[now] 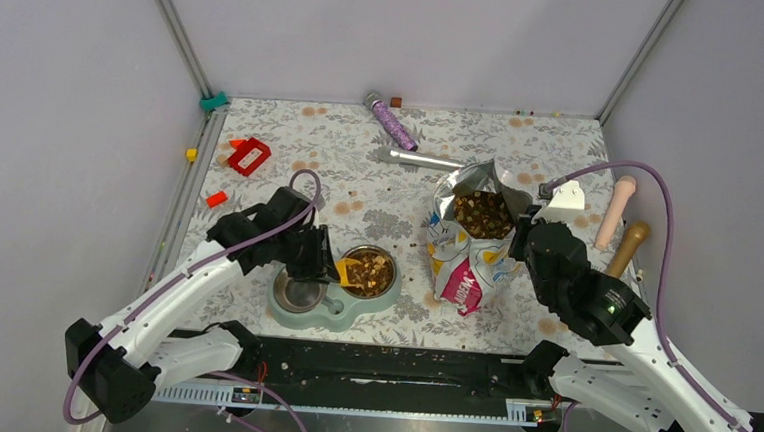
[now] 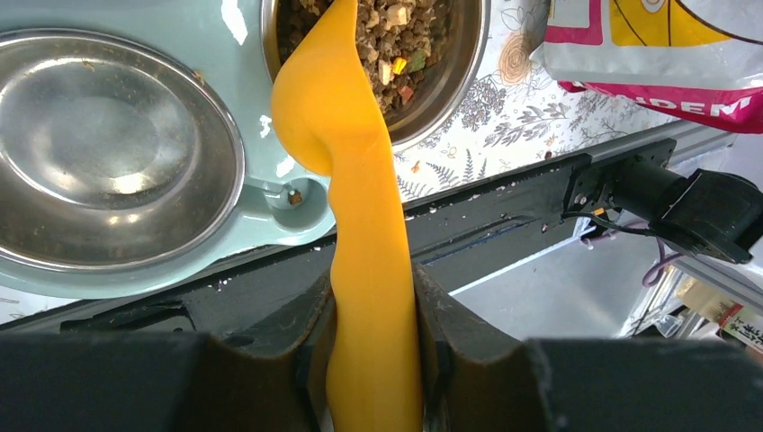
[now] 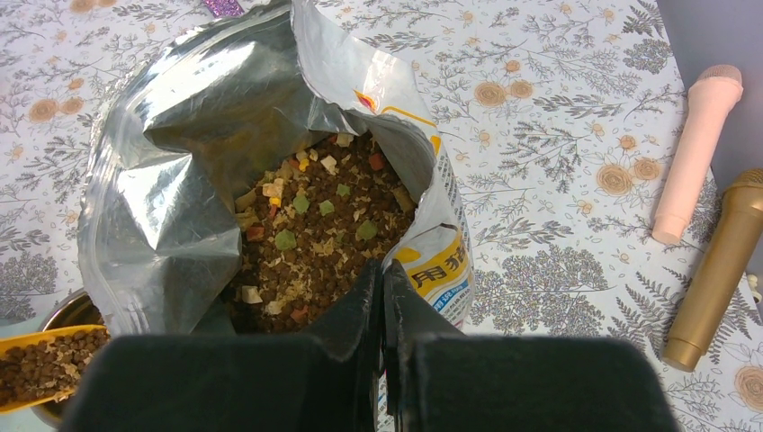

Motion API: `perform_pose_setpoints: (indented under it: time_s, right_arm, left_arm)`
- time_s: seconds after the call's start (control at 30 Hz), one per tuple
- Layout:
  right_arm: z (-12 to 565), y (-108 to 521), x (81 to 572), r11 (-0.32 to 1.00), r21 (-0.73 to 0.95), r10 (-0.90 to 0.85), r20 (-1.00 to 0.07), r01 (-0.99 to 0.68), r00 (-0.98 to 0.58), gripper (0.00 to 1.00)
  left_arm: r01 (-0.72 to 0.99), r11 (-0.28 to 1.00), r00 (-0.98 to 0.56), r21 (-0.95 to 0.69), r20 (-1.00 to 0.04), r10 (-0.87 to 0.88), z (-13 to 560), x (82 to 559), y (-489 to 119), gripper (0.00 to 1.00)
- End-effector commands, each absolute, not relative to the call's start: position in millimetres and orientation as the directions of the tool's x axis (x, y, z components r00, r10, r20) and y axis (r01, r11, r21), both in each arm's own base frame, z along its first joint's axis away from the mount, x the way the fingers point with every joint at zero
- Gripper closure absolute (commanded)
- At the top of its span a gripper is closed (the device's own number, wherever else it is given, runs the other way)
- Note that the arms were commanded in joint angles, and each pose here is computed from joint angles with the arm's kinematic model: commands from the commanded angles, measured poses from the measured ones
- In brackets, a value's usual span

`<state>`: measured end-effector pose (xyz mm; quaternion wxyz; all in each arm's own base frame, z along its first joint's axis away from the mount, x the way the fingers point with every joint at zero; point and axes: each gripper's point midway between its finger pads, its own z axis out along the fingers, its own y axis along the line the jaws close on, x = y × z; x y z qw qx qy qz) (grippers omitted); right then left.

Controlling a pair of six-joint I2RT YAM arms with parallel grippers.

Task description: Serve the pet food

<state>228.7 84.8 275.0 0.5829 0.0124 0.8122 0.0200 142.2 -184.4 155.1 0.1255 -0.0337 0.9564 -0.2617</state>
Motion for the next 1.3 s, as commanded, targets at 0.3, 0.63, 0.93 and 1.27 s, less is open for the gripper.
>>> perform_pose_setpoints:
  time_s: [0.3, 0.63, 0.93, 1.27]
  right_arm:
    - [291, 85, 234, 0.996, 0.086, 0.086, -0.959, 0.014, -0.269, 1.0]
    - [292, 85, 234, 0.996, 0.084, 0.084, -0.96, 0.013, -0.268, 1.0]
    - [294, 83, 232, 0.996, 0.09, 0.09, -0.961, 0.014, -0.261, 1.0]
    - [294, 82, 232, 0.996, 0.088, 0.09, -0.962, 0.018, -0.258, 1.0]
  left_arm:
    - [0.085, 0.904, -0.941, -0.418, -0.332, -0.065, 190, 156, -178, 1.0]
    - [0.143, 0.867, -0.954, -0.477, -0.301, -0.009, 192, 151, -196, 1.0]
    - [0.152, 0.881, -0.954, -0.447, -0.298, 0.013, 188, 144, -191, 1.0]
    - [0.178, 0.863, -0.943, -0.472, -0.332, 0.013, 204, 134, -185, 1.0]
